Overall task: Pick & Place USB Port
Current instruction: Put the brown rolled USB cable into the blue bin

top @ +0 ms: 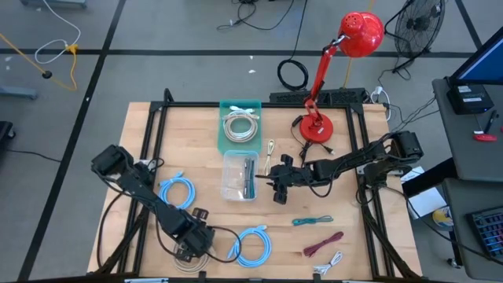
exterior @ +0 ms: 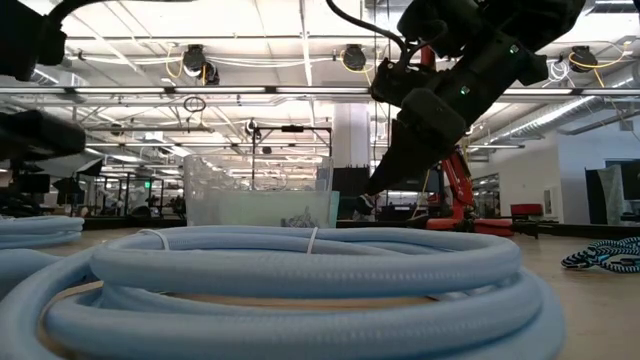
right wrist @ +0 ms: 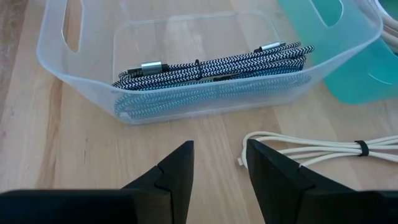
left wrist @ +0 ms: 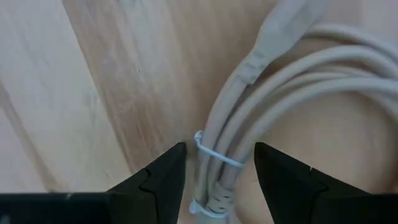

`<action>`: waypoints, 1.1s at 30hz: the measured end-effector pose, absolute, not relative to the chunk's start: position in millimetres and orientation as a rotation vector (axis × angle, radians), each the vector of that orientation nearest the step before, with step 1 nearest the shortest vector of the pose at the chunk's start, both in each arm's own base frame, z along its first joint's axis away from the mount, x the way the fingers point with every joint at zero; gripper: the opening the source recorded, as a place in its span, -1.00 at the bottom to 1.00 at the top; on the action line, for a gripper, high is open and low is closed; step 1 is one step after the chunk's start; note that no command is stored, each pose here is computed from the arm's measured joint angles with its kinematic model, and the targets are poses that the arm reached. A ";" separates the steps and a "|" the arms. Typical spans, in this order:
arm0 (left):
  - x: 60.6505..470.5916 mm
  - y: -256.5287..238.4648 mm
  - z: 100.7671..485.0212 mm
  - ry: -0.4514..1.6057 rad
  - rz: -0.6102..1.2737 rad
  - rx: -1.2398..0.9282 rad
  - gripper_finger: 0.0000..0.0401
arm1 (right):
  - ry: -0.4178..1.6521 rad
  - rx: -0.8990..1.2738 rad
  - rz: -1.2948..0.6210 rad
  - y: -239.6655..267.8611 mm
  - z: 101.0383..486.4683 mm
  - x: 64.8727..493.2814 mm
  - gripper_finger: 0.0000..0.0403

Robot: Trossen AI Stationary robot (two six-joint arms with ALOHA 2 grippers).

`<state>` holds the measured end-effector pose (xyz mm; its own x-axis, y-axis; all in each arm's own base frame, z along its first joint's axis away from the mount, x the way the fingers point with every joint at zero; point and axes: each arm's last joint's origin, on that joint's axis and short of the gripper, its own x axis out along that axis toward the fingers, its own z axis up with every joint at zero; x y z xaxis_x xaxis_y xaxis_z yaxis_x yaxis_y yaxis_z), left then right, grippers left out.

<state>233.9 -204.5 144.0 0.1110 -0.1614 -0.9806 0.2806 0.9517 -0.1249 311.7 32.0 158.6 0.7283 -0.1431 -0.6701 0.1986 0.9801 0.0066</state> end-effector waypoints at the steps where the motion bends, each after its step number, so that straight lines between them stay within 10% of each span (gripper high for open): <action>1: 233.3 -203.5 141.5 1.415 -0.329 0.084 -0.03 | 0.731 0.079 -0.188 32.0 158.6 311.8 -0.31; 12: 231.9 -188.4 135.1 1.412 -0.240 0.039 -0.77 | 0.731 0.081 -0.189 32.0 158.5 311.7 -0.31; 33: 233.1 -63.9 311.7 0.850 0.655 0.193 -0.78 | 0.732 0.082 -0.186 32.1 158.5 311.7 -0.31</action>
